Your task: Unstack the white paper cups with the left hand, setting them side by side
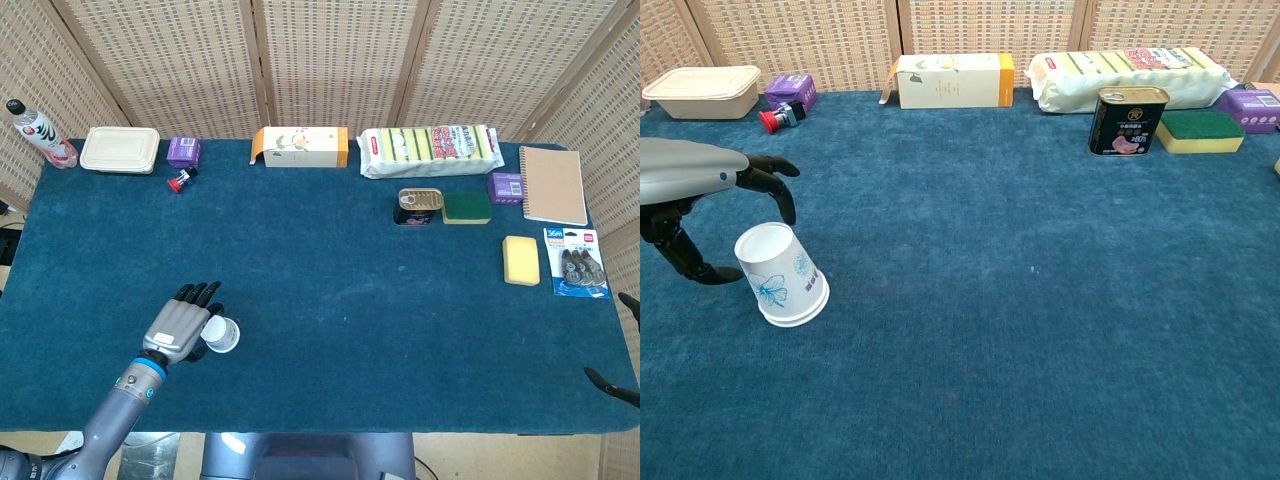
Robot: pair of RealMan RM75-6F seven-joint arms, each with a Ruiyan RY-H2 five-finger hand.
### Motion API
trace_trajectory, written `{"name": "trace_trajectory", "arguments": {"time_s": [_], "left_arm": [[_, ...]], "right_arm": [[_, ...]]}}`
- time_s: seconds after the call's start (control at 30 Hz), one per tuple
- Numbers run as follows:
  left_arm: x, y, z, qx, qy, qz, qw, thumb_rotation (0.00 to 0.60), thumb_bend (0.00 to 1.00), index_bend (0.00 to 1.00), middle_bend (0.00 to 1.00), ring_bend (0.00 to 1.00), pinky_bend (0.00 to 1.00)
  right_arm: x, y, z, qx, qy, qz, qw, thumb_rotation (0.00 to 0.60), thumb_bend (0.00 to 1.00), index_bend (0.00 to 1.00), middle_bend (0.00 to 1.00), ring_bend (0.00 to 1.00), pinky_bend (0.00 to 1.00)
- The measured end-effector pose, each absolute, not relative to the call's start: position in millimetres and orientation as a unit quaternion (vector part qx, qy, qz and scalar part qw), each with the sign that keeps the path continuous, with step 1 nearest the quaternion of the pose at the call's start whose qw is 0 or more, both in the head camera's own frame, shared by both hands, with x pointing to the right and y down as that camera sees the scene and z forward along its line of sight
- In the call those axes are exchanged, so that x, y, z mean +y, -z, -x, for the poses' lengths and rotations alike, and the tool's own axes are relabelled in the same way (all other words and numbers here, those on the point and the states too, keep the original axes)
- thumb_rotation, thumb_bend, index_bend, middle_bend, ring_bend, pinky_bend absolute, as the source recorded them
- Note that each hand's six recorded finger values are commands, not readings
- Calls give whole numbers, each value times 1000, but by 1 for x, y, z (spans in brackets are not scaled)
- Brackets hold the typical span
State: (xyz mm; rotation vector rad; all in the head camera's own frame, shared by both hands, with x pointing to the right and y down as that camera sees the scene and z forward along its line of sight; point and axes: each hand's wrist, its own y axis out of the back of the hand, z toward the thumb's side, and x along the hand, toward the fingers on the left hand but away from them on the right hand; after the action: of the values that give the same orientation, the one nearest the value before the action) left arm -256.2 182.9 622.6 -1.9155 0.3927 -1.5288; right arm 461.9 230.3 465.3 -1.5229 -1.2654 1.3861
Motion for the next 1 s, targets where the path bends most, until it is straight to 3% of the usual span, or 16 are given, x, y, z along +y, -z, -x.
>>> {"name": "trace_trajectory", "arguments": {"time_s": [0.6, 1.0], "left_arm": [[181, -623, 256, 157, 591, 718, 332, 600, 279, 345, 0, 0, 60], [174, -601, 260, 180, 580, 726, 322, 600, 279, 355, 0, 0, 60]], "right_arm": [[231, -465, -462, -492, -531, 594, 350, 600, 64, 105, 0, 0, 0], [231, -464, -461, -491, -531, 596, 350, 600, 63, 104, 0, 0, 0]]}}
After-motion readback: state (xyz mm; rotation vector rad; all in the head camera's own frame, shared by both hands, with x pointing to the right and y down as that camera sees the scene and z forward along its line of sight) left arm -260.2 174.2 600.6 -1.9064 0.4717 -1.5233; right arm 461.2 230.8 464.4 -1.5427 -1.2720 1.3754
